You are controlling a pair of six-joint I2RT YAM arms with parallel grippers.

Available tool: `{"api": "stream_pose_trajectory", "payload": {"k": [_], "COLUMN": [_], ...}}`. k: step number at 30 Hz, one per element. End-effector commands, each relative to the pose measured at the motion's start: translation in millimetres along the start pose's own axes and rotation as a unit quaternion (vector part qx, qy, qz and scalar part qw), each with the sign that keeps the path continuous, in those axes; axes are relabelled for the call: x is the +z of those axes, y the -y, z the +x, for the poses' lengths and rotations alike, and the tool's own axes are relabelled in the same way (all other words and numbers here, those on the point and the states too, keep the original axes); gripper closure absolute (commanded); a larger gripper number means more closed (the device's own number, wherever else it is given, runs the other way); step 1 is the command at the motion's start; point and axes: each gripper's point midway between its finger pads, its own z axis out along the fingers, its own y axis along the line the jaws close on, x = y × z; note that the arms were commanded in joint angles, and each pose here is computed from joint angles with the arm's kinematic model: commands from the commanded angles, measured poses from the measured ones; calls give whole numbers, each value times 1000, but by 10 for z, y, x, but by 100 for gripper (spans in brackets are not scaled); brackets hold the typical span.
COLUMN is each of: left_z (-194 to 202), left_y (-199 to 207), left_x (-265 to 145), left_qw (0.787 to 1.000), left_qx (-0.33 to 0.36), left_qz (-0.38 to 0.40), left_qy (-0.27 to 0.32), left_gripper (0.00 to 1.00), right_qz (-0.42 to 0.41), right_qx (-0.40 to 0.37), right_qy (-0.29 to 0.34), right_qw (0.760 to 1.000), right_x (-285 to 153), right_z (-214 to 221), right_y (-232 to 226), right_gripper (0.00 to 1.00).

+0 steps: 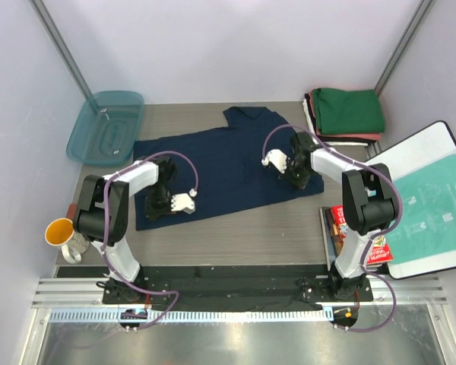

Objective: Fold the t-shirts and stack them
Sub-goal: Fold the tshirt

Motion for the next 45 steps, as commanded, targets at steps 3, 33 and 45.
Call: {"api": "stream_pose_trajectory", "payload": {"k": [3, 33, 45], "left_z": [27, 23, -22], "left_y": [393, 621, -830], "left_x": [188, -311, -1474], "left_qw": [999, 998, 964], "left_qx": [9, 26, -13], "left_qz": [52, 1, -252], "left_qy": [12, 51, 82], "left_gripper": [99, 55, 0], "right_qz": [-48, -68, 167], "right_qx": [11, -77, -91], "right_qy": [-49, -11, 138], "right_qw": [998, 995, 972], "right_x": [-112, -736, -1247], "right_z": [386, 163, -1162], "right_y": [-517, -1245, 217], "right_gripper": [99, 72, 60]}}
